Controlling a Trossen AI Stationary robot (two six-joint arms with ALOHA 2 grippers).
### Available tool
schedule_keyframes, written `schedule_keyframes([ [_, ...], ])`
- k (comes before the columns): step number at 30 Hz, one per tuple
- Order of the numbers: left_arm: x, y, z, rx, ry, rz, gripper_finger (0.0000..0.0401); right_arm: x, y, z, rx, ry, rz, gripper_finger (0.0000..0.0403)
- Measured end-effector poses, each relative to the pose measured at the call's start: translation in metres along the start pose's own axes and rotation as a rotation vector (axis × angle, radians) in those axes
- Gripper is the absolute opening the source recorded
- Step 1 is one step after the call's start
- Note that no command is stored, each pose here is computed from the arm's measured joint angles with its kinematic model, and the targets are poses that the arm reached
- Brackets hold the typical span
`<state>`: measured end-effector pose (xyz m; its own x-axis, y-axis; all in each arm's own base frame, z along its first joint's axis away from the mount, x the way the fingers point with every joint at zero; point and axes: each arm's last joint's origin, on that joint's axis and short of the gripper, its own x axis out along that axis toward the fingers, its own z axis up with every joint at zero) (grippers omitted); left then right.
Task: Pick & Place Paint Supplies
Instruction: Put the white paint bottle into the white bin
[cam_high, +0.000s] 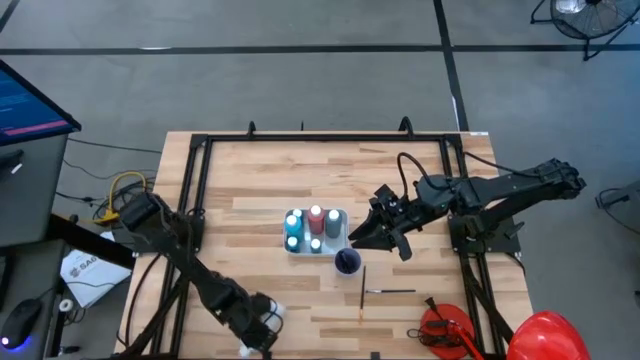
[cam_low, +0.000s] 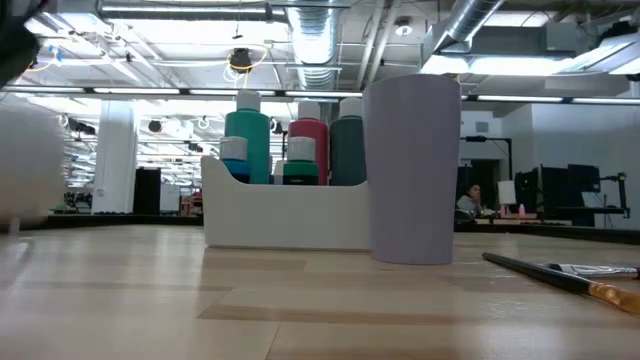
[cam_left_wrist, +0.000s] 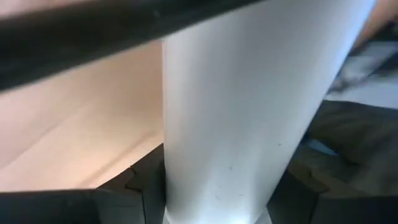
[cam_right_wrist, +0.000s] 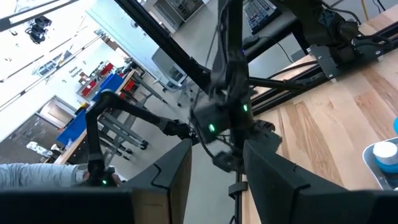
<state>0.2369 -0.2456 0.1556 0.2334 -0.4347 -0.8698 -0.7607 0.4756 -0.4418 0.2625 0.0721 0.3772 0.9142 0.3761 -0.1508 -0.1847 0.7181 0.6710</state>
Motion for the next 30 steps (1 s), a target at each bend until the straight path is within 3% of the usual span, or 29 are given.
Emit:
schedule_keyframes([
  [12, -0.115, -0.028, 0.041, 0.129, -0.405, -0.405, 0.0192, 0.0, 0.001, 0.0, -0.002, -0.006, 0.007, 0.0139],
  [16, -0.158, -0.034, 0.052, 0.205, -0.608, -0.558, 0.0192, 0.0, 0.002, 0.002, -0.004, -0.021, 0.02, 0.0135],
  [22, -0.206, -0.031, 0.063, 0.345, -0.813, -0.661, 0.0191, -0.004, 0.014, 0.021, -0.025, -0.247, 0.115, 0.0132],
  [25, -0.221, -0.03, 0.07, 0.404, -0.853, -0.7, 0.0191, -0.007, 0.015, 0.03, -0.012, -0.379, 0.078, 0.0135],
  [30, -0.242, -0.036, 0.083, 0.458, -0.928, -0.84, 0.0191, 0.001, 0.002, 0.037, 0.081, -0.432, 0.04, 0.0157],
])
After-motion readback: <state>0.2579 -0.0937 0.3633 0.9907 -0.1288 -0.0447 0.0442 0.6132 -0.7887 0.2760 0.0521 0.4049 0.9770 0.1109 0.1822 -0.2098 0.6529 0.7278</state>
